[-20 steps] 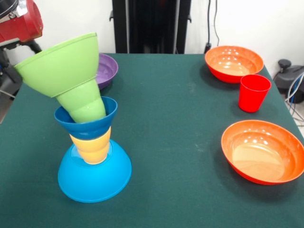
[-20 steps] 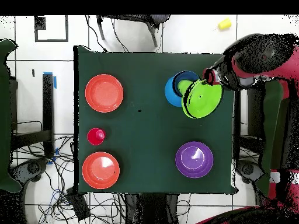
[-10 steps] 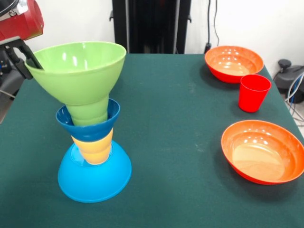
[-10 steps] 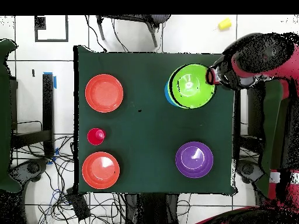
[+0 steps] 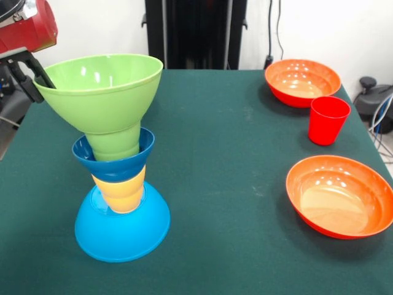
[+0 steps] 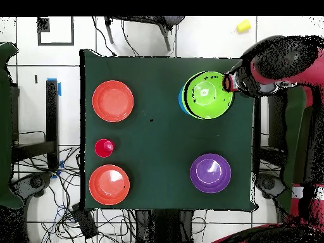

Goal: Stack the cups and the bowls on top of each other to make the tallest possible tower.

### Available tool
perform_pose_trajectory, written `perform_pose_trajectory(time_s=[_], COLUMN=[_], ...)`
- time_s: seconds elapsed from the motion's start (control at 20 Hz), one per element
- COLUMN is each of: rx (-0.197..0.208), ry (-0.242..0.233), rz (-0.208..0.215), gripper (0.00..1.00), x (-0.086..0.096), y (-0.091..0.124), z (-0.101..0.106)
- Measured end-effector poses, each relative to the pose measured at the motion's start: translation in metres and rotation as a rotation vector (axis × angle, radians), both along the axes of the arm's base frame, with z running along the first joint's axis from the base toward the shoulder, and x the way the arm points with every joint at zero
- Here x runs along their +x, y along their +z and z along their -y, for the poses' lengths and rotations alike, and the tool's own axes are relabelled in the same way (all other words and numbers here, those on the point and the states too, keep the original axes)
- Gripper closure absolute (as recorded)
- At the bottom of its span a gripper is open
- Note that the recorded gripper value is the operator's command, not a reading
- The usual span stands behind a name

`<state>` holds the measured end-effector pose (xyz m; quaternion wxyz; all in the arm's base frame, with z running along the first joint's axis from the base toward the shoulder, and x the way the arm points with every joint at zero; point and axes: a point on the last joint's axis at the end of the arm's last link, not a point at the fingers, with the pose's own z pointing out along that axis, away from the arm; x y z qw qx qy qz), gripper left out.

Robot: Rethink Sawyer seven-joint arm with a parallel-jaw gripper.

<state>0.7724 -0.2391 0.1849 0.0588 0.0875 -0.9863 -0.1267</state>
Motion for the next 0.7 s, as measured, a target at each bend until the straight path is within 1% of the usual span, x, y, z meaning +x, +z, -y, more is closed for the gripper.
perform_pose_trajectory(time_s=[0.7], rx=[-0.005], ry=[0.001], rz=[0.001], gripper=[1.00], x=[0.0015], y=[0.0005], z=[-0.0011])
